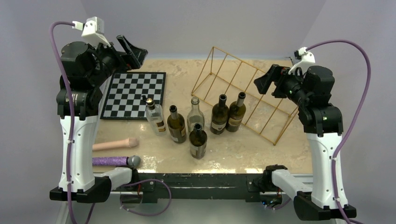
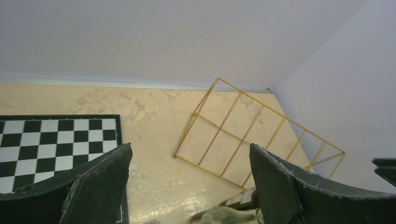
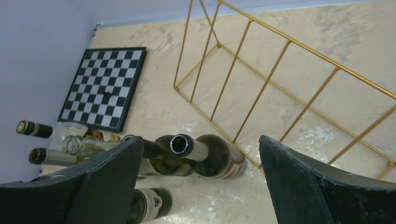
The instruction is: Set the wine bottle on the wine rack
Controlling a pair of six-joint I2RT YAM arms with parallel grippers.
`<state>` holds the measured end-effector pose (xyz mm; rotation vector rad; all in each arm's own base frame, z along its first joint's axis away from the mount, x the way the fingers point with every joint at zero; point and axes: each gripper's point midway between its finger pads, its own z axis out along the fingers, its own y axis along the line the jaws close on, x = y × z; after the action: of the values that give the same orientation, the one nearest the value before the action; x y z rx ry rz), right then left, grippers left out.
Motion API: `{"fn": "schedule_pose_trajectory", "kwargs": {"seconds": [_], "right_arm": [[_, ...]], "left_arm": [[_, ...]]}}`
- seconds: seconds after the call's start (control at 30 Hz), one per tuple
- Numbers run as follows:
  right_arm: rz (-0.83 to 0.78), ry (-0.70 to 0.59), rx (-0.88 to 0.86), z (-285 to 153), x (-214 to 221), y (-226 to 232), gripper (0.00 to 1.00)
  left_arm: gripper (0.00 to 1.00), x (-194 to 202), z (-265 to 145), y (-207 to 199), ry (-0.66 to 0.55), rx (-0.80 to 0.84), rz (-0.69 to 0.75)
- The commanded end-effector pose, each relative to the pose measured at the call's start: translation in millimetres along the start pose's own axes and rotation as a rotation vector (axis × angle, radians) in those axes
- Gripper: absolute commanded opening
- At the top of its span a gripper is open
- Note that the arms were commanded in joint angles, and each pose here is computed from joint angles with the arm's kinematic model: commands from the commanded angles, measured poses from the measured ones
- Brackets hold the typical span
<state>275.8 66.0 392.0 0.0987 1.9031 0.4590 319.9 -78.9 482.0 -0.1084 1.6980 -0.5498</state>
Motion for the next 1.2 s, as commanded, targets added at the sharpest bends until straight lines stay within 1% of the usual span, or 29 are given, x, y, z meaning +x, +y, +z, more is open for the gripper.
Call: {"fn": "schedule_pose_trajectory", "kwargs": {"seconds": [0.0, 0.03, 0.13, 0.2, 0.27, 0.33, 0.47, 0.57, 0.7, 0.83, 0.9, 1.0, 1.1, 1.17], "right_arm": [[-0.110, 0.043, -0.169, -0.5, 5.6, 27.9, 0.99], [-0.133, 0.048, -0.175, 0.5, 10.2, 28.4, 0.99], [-0.216, 0.065, -0.211, 7.7, 31.7, 34.1, 0.91], [-0.285, 0.066, -0.183, 14.9, 46.4, 32.0, 0.89], [-0.315, 0.056, -0.155, 20.7, 53.4, 31.4, 0.87], [-0.294, 0.043, -0.144, 22.0, 56.8, 31.7, 0.85], [-0.256, 0.005, -0.124, 24.4, 60.9, 27.7, 0.87], [-0.235, 0.025, -0.099, 31.7, 71.2, 21.4, 0.86], [-0.217, 0.040, -0.107, 39.6, 81.1, 21.1, 0.79], [-0.217, 0.048, -0.115, 46.9, 88.0, 21.2, 0.75], [-0.223, 0.049, -0.124, 49.9, 90.6, 22.1, 0.71], [-0.241, 0.036, -0.152, 56.5, 93.6, 26.9, 0.67], [-0.269, 0.018, -0.139, 67.6, 97.9, 24.6, 0.61], [-0.272, -0.003, -0.133, 75.9, 97.0, 24.5, 0.59]], "left_arm": [[0.99, 10.3, -7.5, -37.4, 0.077, 0.232, 0.059], [0.99, 16.4, -6.9, -40.8, 0.107, 0.258, 0.049], [0.99, 32.0, -5.8, -47.5, 0.168, 0.325, 0.027], [0.99, 40.6, -5.2, -51.5, 0.194, 0.367, 0.013], [0.99, 45.0, -3.8, -54.3, 0.205, 0.399, 0.009], [0.99, 45.8, -2.1, -53.9, 0.203, 0.402, 0.004], [0.99, 42.7, -1.1, -51.7, 0.186, 0.383, 0.010], [0.99, 43.8, -0.4, -48.2, 0.184, 0.367, 0.018], [0.99, 44.3, 3.3, -38.2, 0.178, 0.308, 0.019], [0.99, 43.7, 4.8, -35.4, 0.172, 0.293, 0.022], [0.99, 44.5, 5.6, -34.7, 0.172, 0.291, 0.021], [0.99, 46.2, 7.6, -32.6, 0.175, 0.285, 0.024], [0.99, 46.4, 8.9, -31.2, 0.174, 0.281, 0.026], [0.99, 45.5, 9.4, -30.7, 0.172, 0.277, 0.032]]}}
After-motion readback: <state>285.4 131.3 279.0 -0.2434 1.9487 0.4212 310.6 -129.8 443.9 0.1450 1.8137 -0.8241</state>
